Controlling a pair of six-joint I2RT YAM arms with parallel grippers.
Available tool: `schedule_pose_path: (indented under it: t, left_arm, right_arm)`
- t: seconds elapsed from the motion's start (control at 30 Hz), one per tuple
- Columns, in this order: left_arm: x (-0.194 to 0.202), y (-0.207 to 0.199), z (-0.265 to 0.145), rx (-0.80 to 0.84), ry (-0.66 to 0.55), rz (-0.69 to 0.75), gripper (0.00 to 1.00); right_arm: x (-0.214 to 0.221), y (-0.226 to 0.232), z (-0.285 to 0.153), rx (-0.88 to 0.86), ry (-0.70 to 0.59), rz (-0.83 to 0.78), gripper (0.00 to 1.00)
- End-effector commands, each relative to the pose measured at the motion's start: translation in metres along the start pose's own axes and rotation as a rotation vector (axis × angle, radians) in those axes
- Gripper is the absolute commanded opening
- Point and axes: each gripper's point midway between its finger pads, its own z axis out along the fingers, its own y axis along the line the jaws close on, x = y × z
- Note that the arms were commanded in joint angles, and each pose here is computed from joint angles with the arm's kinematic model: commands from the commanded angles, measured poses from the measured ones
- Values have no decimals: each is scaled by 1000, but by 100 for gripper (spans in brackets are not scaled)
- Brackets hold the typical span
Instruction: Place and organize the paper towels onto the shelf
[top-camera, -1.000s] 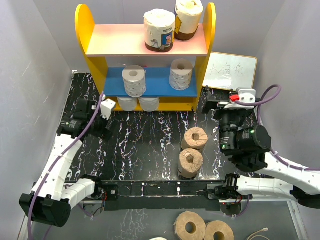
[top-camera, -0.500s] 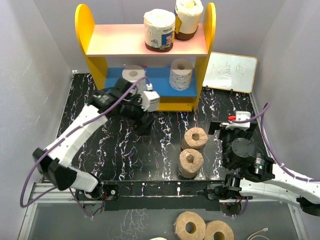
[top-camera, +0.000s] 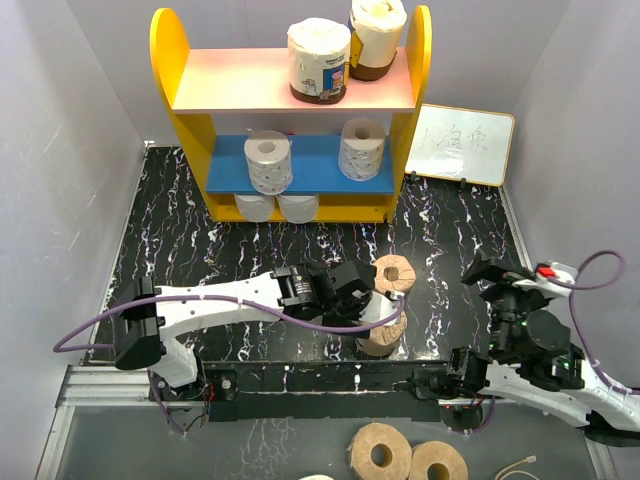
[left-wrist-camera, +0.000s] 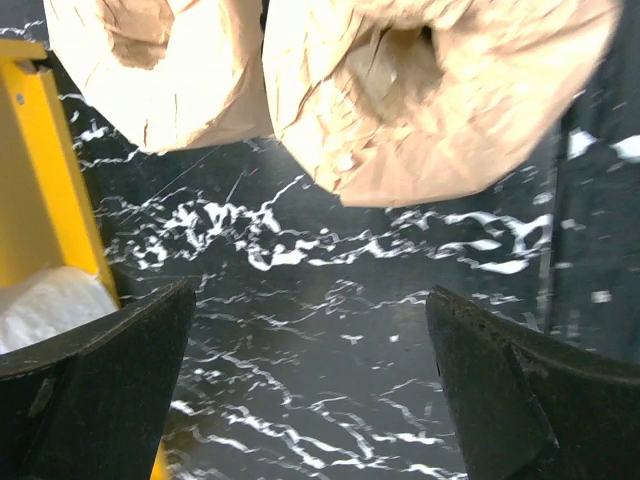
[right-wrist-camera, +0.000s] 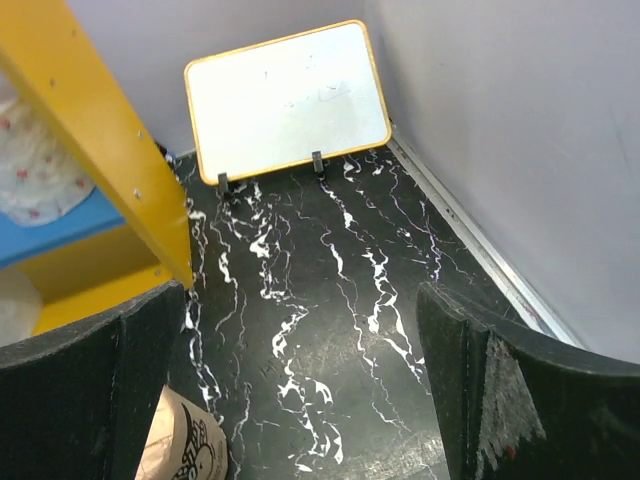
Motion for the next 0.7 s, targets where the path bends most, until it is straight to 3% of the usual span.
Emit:
schedule_pose_path:
  t: [0.0,0.23,0.47,0.67]
  left_arm:
    - [-11,49,4,-196,-31,101,99]
    - [-50,25,0,6,-154,7,99]
    - [-49,-20,6,220,-172,124,98]
    - [-62,-53,-8,344,-210,239,90]
  right_arm:
    - [-7,-30,-2,115,-2,125,98]
    - [4,24,1,-10,1,-88,99]
    - [4,18,1,-22,-17,-75,99]
    - [4,12,1,-12,-18,-64,98]
